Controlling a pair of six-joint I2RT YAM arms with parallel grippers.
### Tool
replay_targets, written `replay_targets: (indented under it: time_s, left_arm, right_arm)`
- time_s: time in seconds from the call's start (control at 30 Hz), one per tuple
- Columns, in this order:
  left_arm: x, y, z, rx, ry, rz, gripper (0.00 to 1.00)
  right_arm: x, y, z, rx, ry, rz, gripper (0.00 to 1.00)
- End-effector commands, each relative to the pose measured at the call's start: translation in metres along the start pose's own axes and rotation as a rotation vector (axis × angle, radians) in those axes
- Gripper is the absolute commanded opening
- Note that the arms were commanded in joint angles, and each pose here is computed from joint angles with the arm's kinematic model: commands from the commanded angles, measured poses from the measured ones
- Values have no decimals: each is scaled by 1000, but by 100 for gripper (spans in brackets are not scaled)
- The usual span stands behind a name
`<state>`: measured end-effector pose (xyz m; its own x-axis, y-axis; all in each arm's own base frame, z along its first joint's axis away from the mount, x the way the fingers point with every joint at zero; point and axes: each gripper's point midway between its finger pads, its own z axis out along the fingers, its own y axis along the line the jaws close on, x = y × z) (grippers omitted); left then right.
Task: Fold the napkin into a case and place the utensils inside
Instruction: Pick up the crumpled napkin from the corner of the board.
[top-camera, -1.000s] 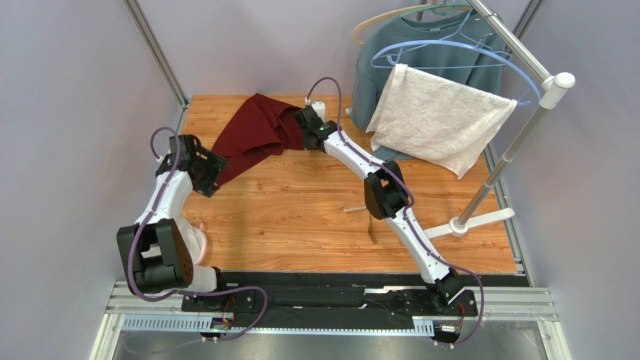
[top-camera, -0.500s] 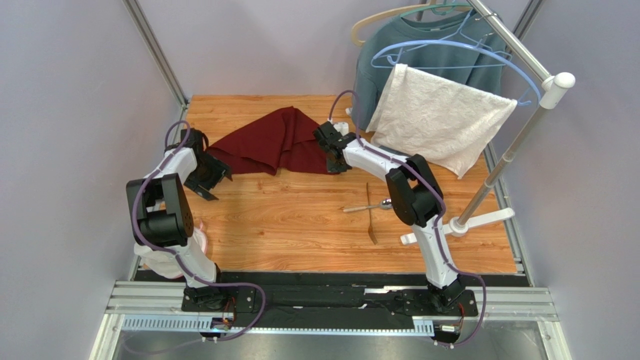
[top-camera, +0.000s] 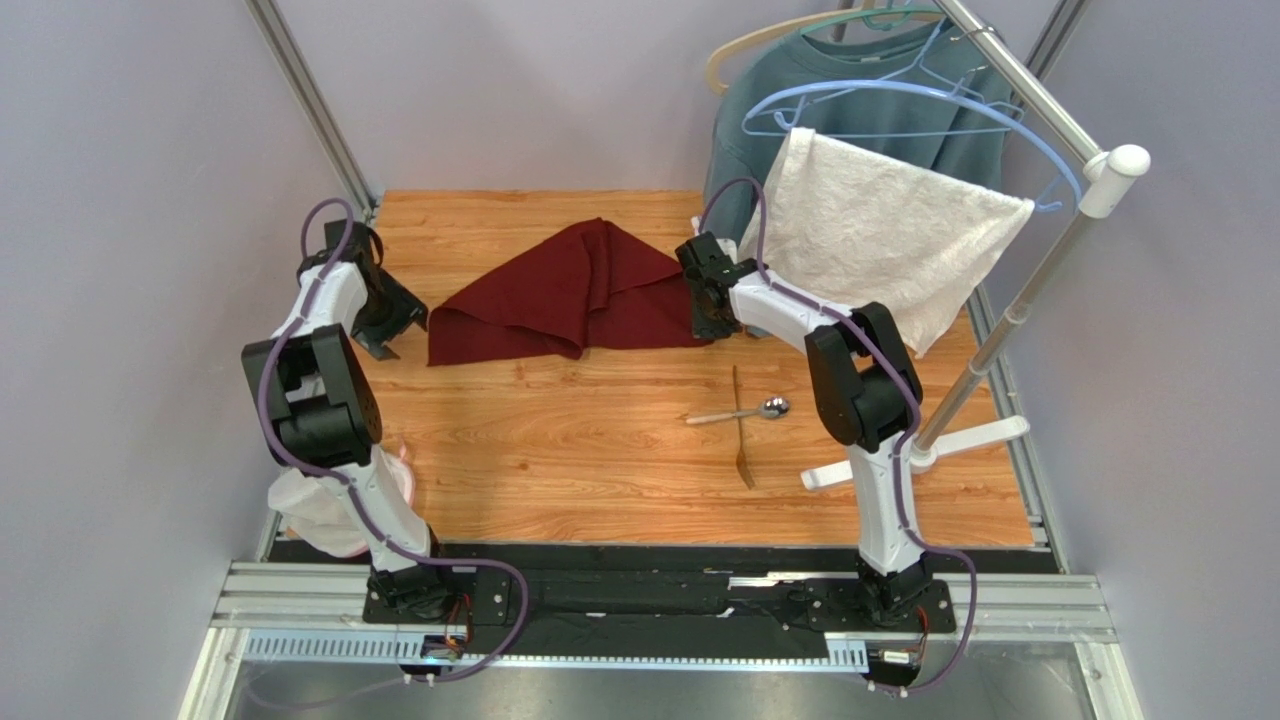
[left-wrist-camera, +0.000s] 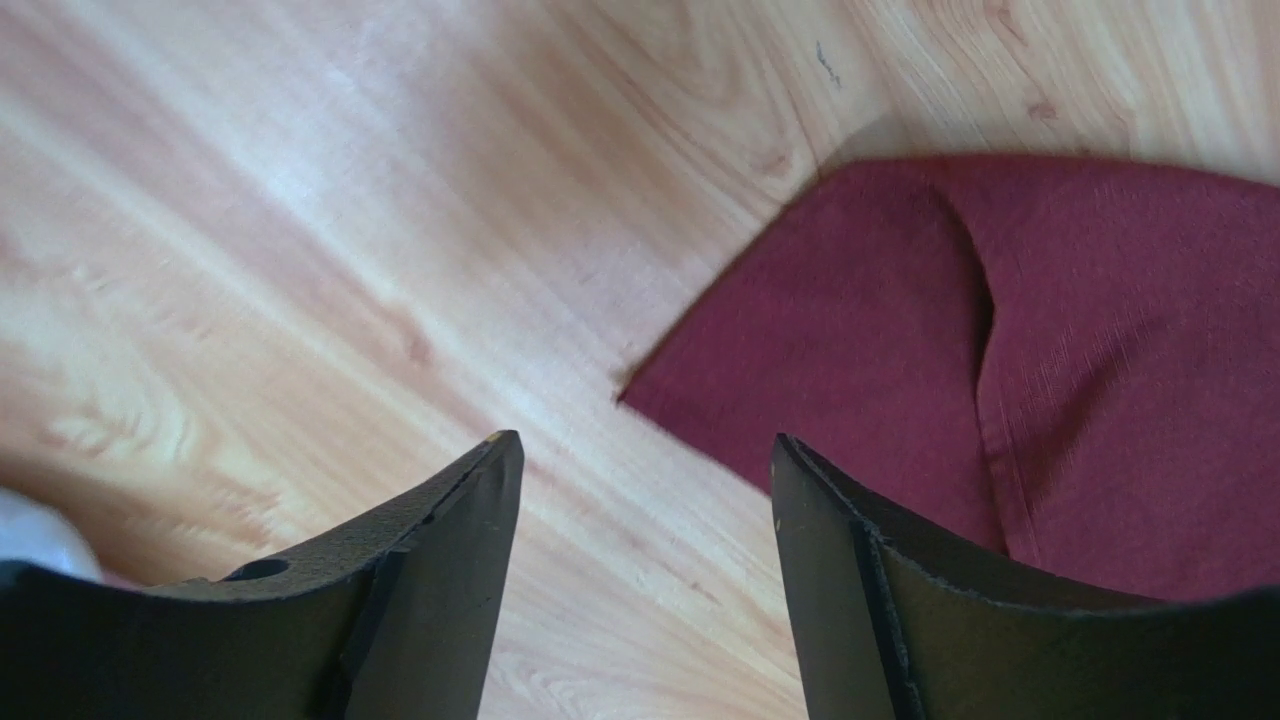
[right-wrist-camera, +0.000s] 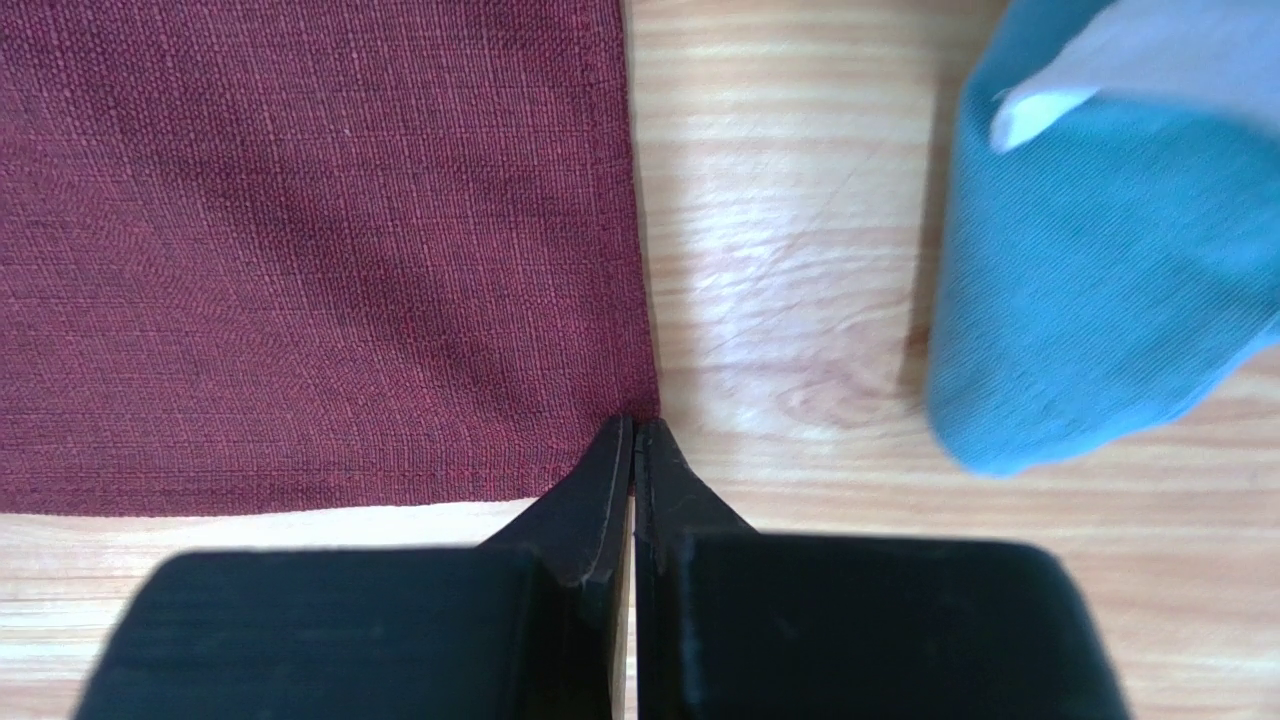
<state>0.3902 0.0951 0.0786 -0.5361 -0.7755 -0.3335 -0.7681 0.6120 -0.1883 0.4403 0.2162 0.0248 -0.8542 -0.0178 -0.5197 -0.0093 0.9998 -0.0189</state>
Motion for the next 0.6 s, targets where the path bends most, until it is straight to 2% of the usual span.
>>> replay_targets:
  time_s: [0.0,0.1,0.23,0.37,0.5,0.57]
  left_arm:
    - [13,1,21,-4,86,75,69]
    - [26,-3,24,18,121,70,68]
    - [35,4,24,-78,104,96,68]
    - [45,7,36,-102,141,77,67]
    - [52,10,41,-139,159,80,64]
    - [49,13,40,-159,140,66,59]
  right_arm:
    - [-9,3,-8,-62,-7,-54,0]
    - [-10,6,-11,-79,-11,-62,0]
    - [-13,9,-14,-94,-16,-60,0]
    - [-13,6,-18,-85,-23,-58,0]
    - [-15,1,-22,-66,-36,-49,0]
    - [-17,5,-27,-87,-39,-40,1]
